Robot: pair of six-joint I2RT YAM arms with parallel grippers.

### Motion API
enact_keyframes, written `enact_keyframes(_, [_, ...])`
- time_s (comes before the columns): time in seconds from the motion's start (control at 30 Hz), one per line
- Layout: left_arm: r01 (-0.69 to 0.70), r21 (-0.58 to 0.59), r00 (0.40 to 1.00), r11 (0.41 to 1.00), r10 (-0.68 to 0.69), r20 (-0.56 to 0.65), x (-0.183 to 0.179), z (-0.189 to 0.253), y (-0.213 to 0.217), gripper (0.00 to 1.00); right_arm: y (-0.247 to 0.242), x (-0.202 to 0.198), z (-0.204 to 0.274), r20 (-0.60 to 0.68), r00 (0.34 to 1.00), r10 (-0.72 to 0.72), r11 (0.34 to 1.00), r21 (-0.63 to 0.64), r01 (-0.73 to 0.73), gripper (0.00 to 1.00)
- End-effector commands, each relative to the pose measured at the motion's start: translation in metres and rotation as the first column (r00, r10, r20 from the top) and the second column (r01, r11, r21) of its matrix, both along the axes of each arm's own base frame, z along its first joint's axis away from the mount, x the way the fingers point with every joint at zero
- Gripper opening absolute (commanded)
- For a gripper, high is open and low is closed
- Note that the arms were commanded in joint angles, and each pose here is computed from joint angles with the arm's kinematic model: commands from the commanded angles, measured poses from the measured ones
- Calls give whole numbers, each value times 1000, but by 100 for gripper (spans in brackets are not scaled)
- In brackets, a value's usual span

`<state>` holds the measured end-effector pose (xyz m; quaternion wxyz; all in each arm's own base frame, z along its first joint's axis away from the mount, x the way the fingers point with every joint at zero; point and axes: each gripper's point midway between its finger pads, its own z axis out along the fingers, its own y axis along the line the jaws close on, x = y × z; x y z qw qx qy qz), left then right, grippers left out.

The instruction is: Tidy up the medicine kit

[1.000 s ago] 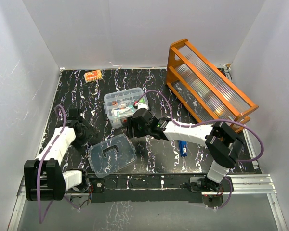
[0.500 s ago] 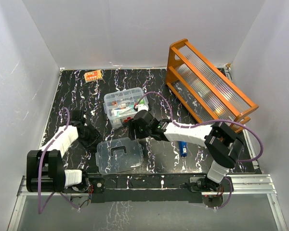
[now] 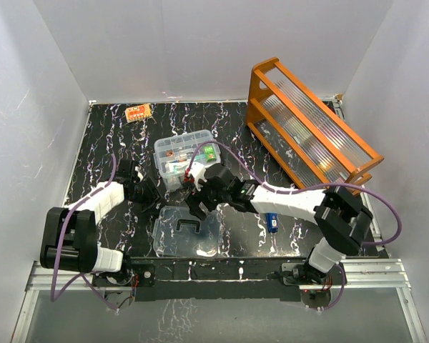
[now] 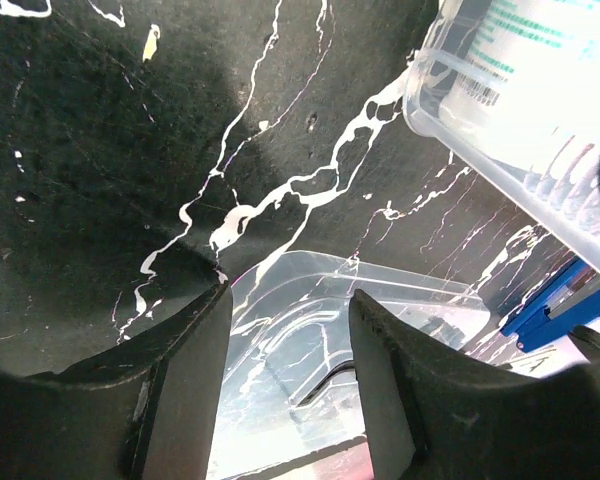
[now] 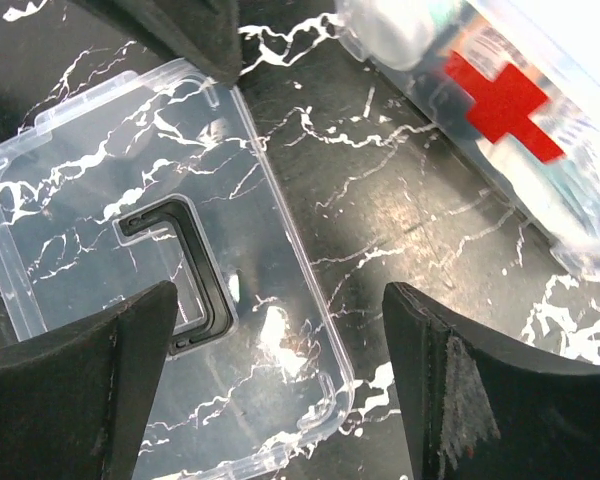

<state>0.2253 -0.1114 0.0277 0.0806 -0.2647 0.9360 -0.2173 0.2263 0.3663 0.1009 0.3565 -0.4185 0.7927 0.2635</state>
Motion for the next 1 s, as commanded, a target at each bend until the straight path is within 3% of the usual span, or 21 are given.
enact_keyframes(0.0, [7, 25, 999, 1000, -8, 35, 8, 12, 3, 48, 29, 1, 13, 99, 974, 202, 979, 23, -205, 84])
enact_keyframes(0.13, [-13, 84, 999, 996, 9, 41, 6, 16, 13, 49, 33, -8, 2, 98, 949, 301, 953, 1, -302, 84])
enact_keyframes(0.37, [-14, 86, 998, 996, 9, 58, 5, 20, 14, 51, 39, -3, -21, 86, 941, 327, 945, -41, -324, 77])
enact_keyframes(0.6, [-10, 95, 997, 995, 3, 75, 4, 26, 16, 55, 40, -2, -47, 60, 940, 337, 938, -109, -329, 77])
enact_keyframes(0.87, [-14, 114, 998, 993, 6, 68, -4, 26, 20, 60, 34, -2, -67, 28, 930, 367, 917, -179, -356, 70])
enact_keyframes(0.97, [-18, 116, 998, 993, 10, 68, -6, 26, 21, 63, 32, -5, -71, 10, 921, 390, 903, -197, -381, 60])
